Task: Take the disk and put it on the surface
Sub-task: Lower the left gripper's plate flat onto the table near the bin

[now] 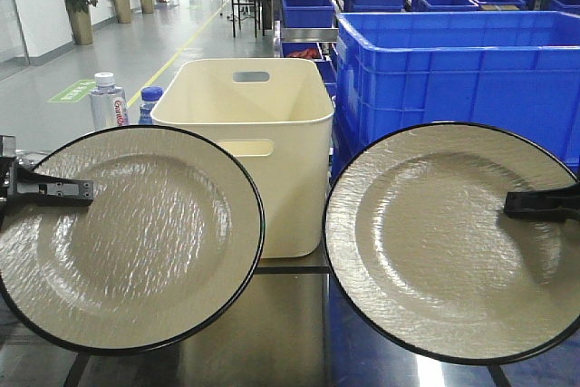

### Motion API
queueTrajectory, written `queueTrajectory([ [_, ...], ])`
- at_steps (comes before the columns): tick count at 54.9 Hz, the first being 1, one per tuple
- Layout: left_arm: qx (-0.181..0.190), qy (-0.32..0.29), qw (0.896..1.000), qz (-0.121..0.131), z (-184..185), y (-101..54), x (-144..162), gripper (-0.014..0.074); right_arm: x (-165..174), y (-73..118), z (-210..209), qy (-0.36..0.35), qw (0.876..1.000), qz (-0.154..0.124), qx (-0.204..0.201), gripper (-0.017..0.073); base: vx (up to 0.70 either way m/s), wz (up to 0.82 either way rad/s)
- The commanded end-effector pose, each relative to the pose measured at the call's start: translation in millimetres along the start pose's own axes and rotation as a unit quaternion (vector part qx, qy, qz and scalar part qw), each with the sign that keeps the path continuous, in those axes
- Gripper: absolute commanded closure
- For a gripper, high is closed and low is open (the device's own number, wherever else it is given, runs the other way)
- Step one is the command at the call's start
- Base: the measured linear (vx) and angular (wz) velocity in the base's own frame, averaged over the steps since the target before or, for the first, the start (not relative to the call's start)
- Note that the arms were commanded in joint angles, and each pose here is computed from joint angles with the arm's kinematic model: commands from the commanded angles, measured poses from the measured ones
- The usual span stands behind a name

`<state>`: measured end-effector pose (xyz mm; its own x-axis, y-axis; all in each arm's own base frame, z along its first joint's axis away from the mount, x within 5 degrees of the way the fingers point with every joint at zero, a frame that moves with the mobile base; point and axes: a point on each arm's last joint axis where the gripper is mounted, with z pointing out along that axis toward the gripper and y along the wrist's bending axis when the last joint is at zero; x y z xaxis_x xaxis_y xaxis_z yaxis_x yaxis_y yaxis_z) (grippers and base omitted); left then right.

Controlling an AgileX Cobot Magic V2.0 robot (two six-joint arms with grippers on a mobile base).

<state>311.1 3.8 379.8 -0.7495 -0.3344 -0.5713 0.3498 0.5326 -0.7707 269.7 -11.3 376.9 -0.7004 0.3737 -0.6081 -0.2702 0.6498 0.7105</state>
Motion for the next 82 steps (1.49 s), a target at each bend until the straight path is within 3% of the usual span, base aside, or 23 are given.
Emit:
queueTrajectory([
  [1,0.072,-0.039,0.997,0.004,-10.1,-35.6,-7.4,0.0595,-11.0,25.2,-11.3,-0.052,0.997,0.001,-0.053,0.0568,0.00,0.00],
  [40,0.072,-0.038,0.997,0.004,-10.1,-35.6,-7.4,0.0595,-16.8,28.0,-12.4,-0.083,0.994,0.018,-0.070,0.0568,0.00,0.00],
  [51,0.069,-0.024,0.997,0.019,-4.0,-33.3,-5.0,0.0595,-20.2,28.7,-13.1,-0.102,0.992,0.022,-0.075,0.0568,0.00,0.00],
  [65,0.087,0.044,0.995,0.017,73.3,-28.2,14.1,0.0595,-23.5,32.1,-14.5,-0.119,0.988,0.036,-0.096,0.0568,0.00,0.00],
  [82,0.044,0.082,0.996,-0.013,165.7,-13.7,52.1,0.0589,-24.9,34.2,-15.3,-0.126,0.985,0.043,-0.110,0.0568,0.00,0.00],
])
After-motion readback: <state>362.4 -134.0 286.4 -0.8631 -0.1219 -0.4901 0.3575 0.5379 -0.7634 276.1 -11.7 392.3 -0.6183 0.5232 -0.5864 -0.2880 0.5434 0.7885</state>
